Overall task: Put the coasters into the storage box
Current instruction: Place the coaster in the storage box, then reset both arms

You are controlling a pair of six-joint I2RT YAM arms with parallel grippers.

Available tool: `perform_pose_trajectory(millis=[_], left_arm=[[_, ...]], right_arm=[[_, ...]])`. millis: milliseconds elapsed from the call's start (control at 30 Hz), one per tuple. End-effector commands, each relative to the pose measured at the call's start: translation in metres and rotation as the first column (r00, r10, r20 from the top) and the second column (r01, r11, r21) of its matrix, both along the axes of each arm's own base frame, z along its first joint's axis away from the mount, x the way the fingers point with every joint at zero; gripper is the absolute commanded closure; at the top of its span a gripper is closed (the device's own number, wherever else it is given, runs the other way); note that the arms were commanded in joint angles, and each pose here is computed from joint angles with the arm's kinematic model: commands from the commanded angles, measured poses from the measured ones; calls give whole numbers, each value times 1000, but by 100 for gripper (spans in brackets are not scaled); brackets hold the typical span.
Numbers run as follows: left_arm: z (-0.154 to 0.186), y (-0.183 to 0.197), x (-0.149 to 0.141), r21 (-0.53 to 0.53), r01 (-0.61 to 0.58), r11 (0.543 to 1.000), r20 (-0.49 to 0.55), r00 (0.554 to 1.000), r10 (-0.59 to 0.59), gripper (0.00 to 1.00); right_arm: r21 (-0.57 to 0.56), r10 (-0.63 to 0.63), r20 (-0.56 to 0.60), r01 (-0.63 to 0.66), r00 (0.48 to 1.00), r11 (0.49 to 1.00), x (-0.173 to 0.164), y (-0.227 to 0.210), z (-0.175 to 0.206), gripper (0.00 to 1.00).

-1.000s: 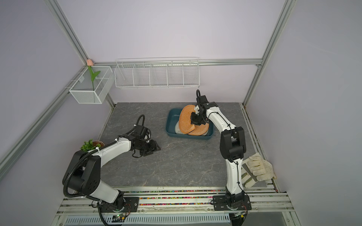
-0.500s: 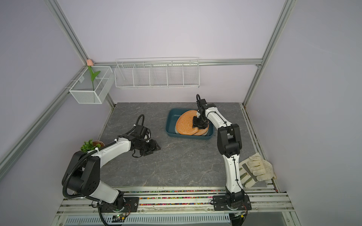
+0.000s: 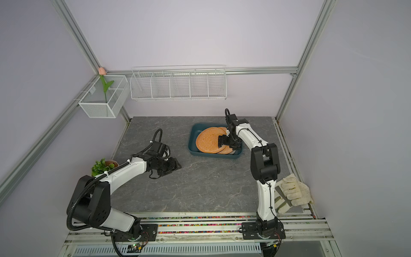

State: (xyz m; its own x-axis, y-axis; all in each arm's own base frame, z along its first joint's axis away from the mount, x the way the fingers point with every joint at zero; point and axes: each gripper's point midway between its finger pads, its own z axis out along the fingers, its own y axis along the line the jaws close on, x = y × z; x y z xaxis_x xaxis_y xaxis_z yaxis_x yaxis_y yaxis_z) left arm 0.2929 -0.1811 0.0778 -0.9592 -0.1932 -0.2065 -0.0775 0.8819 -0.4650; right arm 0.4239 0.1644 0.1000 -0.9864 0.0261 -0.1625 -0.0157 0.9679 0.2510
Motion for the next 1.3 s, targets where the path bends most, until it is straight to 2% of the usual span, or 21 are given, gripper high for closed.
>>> perform_pose_trajectory(millis=[0,67,167,400,533,700,767,867,933,1000,1100,1267], left_arm=[[21,13,16,78,-16,997,114,993,7,21],[27,22,23,126,-30,992,168,986,8,13],[35,35,33,193,-55,980,232,973,9,7],[58,83,58,304,-208,929,394,916,76,1],[72,118,69,325,-309,894,511,853,109,0],[86,153,74,343,-411,845,670,738,87,0],[89,169,75,316,-461,829,715,691,112,0],[86,189,76,300,-514,804,755,643,129,0],[80,198,78,297,-534,791,760,634,142,0],[71,204,82,294,-545,785,755,636,159,0],[61,198,89,300,-507,808,756,643,123,0],[53,205,93,293,-548,784,791,600,123,0]], right_arm=[[39,24,121,-29,992,999,-3,1,34,5],[45,41,162,-49,986,998,-10,-1,41,11],[36,56,222,-66,974,997,-19,-8,50,11],[-50,110,354,-99,929,994,-24,-26,61,11],[-107,128,438,-90,890,990,-20,-44,64,11],[-92,31,522,21,853,996,-9,-87,57,11],[-108,27,576,43,817,993,-6,-102,53,11],[-108,-10,646,105,763,989,-4,-125,48,11],[-114,-19,668,128,744,985,-4,-137,42,11],[-130,-14,665,135,746,982,-9,-145,26,11],[-150,-4,677,143,736,978,-14,-154,11,11],[-188,50,747,139,662,972,-21,-159,2,11]])
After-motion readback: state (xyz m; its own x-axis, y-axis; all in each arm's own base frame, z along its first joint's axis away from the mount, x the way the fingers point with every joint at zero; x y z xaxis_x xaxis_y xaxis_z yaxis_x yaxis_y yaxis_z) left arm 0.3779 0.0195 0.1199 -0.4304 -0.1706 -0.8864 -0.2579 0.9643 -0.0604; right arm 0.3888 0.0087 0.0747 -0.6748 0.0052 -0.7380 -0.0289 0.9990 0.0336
